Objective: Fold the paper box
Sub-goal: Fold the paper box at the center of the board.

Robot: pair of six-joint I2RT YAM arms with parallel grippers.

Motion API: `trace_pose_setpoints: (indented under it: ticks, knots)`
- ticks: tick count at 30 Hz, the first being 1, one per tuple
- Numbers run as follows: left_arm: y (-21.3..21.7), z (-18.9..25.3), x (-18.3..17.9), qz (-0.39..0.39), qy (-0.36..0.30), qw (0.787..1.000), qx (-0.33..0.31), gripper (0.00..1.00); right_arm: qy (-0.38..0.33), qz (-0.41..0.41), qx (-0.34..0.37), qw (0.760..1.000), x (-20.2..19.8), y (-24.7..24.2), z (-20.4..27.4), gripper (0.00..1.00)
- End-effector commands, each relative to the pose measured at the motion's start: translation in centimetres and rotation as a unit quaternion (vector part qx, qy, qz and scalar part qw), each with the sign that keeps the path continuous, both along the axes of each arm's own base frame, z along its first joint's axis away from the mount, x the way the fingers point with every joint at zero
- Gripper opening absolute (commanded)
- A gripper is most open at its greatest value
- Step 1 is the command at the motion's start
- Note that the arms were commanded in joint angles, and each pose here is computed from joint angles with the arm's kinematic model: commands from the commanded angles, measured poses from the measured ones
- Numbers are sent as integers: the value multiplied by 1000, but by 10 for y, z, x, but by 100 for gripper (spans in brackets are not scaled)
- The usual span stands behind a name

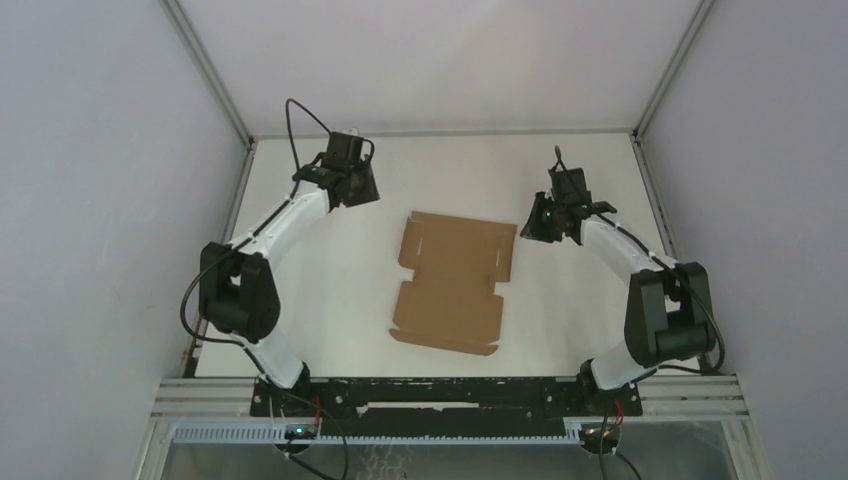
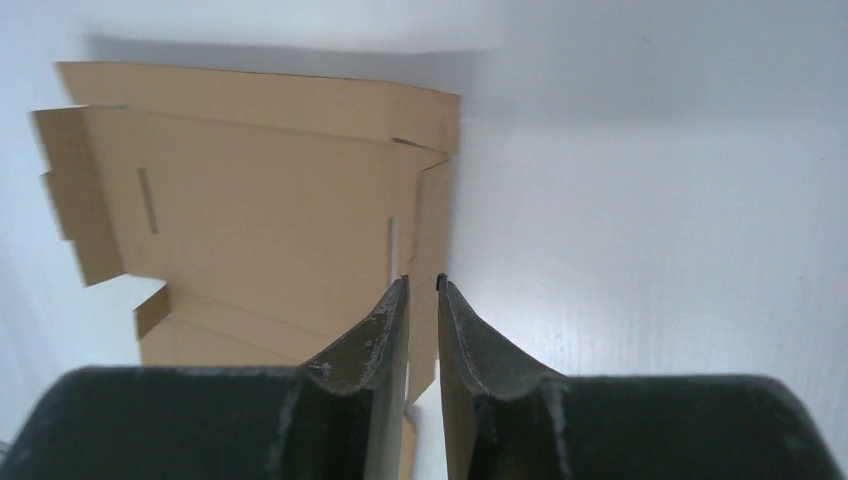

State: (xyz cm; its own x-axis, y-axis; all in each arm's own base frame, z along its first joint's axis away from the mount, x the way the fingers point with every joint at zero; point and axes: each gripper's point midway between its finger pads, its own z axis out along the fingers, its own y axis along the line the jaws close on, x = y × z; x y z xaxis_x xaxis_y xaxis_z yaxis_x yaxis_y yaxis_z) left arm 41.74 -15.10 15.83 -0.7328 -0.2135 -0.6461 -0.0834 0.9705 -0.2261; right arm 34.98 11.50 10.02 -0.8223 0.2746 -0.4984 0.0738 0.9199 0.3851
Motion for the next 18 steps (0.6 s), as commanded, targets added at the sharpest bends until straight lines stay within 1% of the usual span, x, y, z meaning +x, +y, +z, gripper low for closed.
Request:
trace_pose_setpoints:
  ticks: [1, 4, 5, 9, 14, 18]
  knots:
    - [-2, 21, 38, -20, -36, 998, -37, 39, -9, -11, -6, 1000, 23, -8, 0, 26]
    - [-7, 13, 51, -30, -28, 998, -53, 39, -1, -24, -7, 1000, 31, -14, -11, 33]
    - [-9, 11, 56, -34, -28, 997, -57, 39, -5, -23, -4, 1000, 34, -14, -12, 35]
    - [-23, 8, 71, -61, -36, 994, -79, 40, -13, -23, -6, 1000, 48, -14, -16, 35]
    - [-32, 0, 82, -77, -35, 991, -106, 54, -16, -28, 0, 999, 65, -18, -19, 36]
    - [-35, -10, 86, -79, -27, 989, -126, 54, -14, -34, 5, 999, 78, -22, -22, 35]
